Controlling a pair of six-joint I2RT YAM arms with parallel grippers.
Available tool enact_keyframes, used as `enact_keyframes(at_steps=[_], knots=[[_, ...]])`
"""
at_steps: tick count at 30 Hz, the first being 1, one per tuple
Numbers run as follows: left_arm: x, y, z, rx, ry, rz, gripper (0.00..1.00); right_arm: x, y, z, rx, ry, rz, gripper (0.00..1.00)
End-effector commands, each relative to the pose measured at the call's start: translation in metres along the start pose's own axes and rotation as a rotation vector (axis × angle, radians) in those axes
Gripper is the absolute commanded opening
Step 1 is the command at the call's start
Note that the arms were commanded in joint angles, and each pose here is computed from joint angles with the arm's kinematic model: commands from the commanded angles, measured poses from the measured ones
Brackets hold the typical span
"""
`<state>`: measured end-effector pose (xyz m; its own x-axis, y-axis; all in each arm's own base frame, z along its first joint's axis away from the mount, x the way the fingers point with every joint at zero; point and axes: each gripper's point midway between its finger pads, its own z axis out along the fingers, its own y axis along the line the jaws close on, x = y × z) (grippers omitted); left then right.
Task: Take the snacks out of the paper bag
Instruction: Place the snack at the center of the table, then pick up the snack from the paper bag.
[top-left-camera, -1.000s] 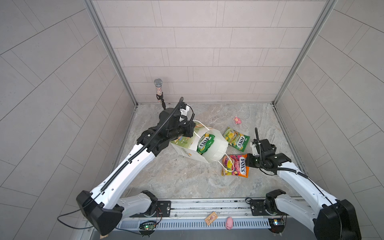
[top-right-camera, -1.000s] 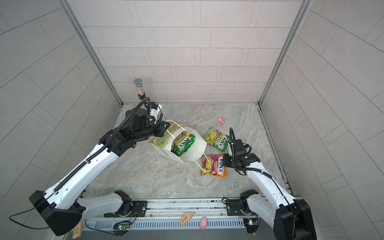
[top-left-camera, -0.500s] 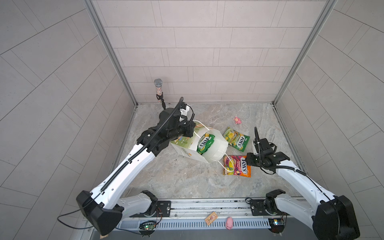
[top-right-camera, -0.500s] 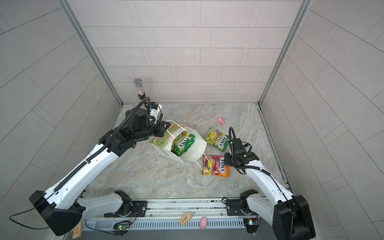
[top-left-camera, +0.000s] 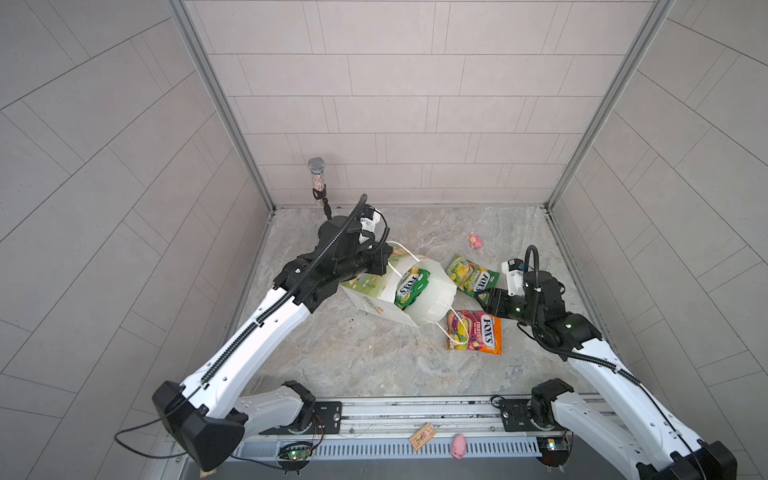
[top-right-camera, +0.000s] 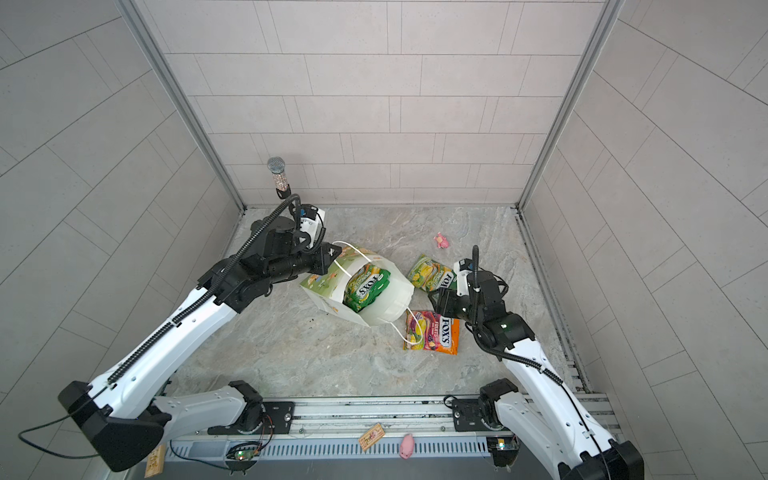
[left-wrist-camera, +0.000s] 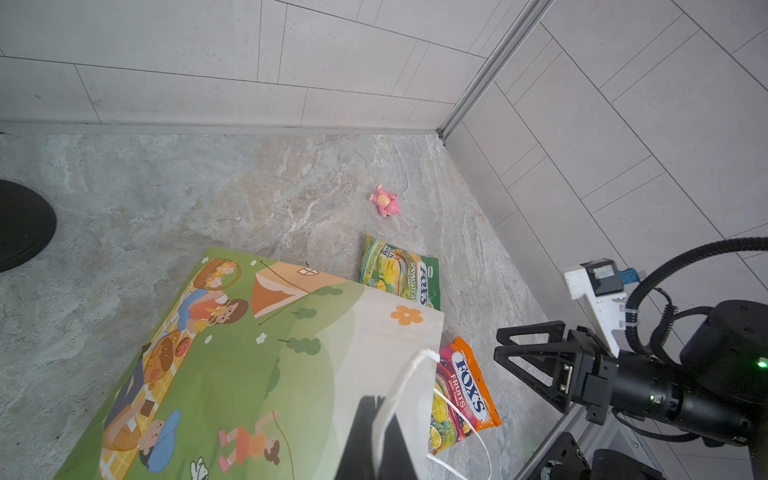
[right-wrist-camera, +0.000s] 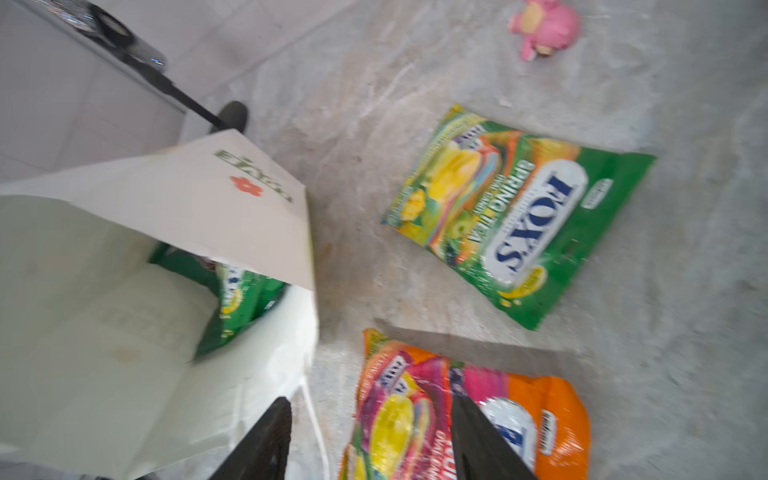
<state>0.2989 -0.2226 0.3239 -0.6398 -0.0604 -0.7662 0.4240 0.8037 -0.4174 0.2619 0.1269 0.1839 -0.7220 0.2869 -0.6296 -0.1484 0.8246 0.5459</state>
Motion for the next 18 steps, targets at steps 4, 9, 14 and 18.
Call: enact_keyframes(at_steps=[4, 9, 14, 18], knots=[[0.005, -0.018, -0.005, 0.110, 0.016, 0.010, 0.00, -0.015, 0.082, -0.005, -0.289, -0.046, -0.049, 0.60], [0.010, -0.031, -0.008, 0.179, 0.060, 0.013, 0.00, 0.003, 0.112, 0.007, -0.338, -0.020, -0.113, 0.57], [0.007, -0.033, -0.019, 0.177, 0.043, 0.022, 0.00, 0.023, 0.127, 0.022, -0.330, 0.000, -0.159, 0.53], [0.007, -0.028, -0.024, 0.144, 0.046, 0.024, 0.00, 0.036, 0.136, 0.032, -0.306, -0.034, -0.219, 0.50]])
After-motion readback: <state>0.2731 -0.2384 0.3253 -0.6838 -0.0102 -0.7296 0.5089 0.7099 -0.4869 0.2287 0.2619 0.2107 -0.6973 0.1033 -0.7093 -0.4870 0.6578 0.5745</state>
